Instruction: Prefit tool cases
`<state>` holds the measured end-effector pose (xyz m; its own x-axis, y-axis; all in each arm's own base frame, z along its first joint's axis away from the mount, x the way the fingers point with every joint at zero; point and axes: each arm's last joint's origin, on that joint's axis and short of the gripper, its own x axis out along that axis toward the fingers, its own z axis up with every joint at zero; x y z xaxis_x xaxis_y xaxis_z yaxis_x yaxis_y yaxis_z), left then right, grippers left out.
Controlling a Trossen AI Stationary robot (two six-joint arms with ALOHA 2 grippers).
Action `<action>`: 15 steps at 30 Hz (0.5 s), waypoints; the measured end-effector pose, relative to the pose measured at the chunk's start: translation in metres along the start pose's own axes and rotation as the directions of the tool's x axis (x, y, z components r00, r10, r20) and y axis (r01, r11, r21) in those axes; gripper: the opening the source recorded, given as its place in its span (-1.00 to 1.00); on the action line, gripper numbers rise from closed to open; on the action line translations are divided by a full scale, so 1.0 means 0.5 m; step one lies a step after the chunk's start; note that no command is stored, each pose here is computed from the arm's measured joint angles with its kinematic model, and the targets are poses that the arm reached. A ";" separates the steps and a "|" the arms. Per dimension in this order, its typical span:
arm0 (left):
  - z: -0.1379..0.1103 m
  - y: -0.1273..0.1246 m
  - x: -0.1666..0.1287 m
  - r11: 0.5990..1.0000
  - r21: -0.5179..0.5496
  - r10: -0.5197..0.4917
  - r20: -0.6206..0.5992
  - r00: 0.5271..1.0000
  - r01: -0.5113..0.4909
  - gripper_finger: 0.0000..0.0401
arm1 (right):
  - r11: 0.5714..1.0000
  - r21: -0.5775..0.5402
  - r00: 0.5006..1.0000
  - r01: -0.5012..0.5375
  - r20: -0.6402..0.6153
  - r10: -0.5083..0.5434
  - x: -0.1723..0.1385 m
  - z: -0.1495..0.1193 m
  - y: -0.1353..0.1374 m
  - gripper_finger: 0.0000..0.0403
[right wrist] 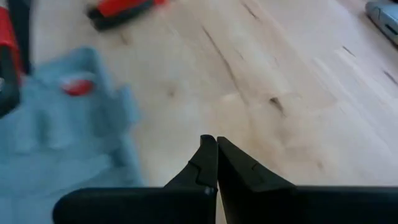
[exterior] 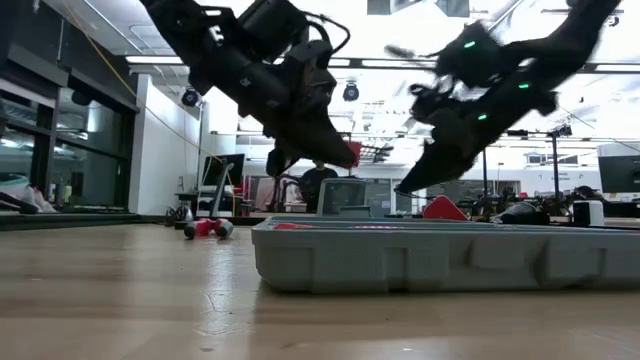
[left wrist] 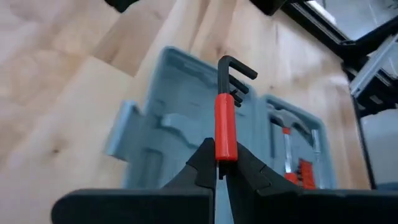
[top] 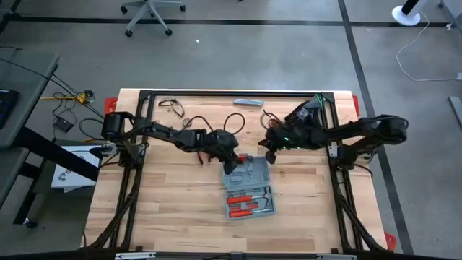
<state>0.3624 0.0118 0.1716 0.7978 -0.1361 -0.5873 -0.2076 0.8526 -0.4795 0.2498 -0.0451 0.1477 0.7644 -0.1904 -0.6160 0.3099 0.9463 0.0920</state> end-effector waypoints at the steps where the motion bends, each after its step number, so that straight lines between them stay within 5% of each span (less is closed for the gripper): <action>1: -0.003 -0.006 0.001 1.000 -0.006 -0.003 0.001 1.000 0.003 -0.97 | 1.000 0.014 1.000 -0.009 0.027 0.008 -0.008 -0.005 0.006 -1.00; 15: -0.070 0.011 0.082 0.982 -0.175 0.058 -0.067 0.996 -0.069 -0.97 | 0.989 -0.144 0.999 0.019 0.037 -0.014 0.032 -0.001 0.101 -1.00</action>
<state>0.3744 -0.0068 0.1220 0.7449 -0.1195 -0.6564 -0.3580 0.7586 -0.5444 0.2775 -0.0004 0.1419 0.7806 -0.2131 -0.5875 0.2400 0.9702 -0.0331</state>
